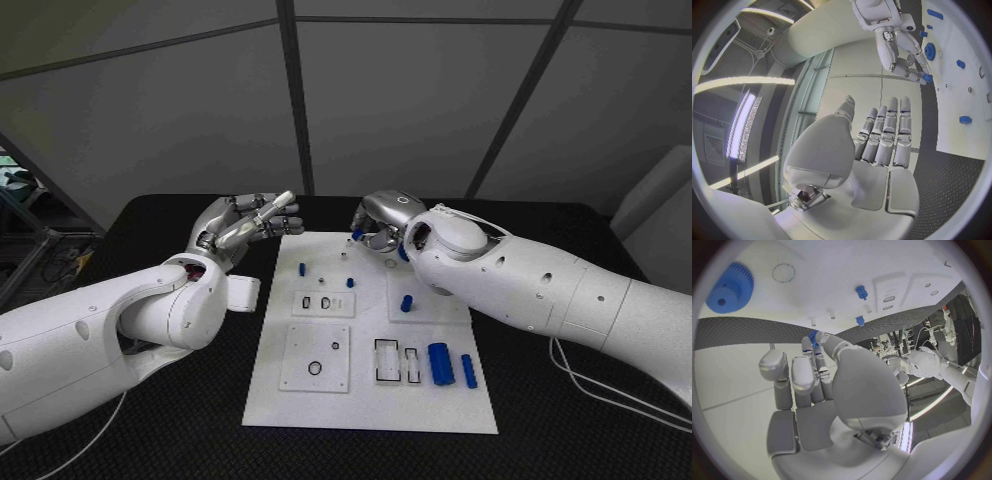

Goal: Assemble the parts on the task board

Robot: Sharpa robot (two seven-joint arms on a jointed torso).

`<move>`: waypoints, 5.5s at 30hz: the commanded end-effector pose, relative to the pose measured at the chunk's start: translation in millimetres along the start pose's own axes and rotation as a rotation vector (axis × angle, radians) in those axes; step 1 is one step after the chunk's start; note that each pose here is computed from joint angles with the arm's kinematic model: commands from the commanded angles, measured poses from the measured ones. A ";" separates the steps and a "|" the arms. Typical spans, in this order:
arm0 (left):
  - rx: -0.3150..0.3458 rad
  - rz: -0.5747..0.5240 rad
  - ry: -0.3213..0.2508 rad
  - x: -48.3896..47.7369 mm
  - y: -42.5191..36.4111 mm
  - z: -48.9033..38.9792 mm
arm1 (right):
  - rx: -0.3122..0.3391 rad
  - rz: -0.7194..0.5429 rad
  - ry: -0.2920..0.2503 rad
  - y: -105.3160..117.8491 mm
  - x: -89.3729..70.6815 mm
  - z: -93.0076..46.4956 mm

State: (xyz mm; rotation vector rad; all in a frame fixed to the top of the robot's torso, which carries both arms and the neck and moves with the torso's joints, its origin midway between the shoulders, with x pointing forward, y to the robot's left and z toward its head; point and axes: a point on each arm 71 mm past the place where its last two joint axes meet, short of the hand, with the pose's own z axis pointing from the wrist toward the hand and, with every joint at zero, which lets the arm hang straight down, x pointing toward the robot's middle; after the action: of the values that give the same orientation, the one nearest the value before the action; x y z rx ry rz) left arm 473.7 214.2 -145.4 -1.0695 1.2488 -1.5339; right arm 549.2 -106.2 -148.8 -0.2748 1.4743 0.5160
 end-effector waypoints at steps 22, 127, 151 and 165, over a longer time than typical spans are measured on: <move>0.008 -0.007 0.026 5.0 -2.4 0.5 | 0.019 -0.020 0.055 -1.3 9.7 15.2; 0.002 -0.001 0.017 -0.8 -1.5 0.9 | 0.260 0.134 0.245 -95.6 -9.6 -38.4; -0.002 -0.003 0.019 -1.1 -0.7 1.6 | 0.245 0.090 0.210 -87.8 -11.0 -34.5; -0.003 -0.002 0.017 -1.6 -0.4 1.8 | 0.121 0.072 0.056 -49.4 -29.5 -39.1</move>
State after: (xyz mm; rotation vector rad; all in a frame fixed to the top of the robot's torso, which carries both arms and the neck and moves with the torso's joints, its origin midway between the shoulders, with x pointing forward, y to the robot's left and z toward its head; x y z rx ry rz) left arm 475.9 216.7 -146.5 -1.0754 1.2609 -1.5311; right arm 541.2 -177.1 -138.9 -0.1257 1.6599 0.4728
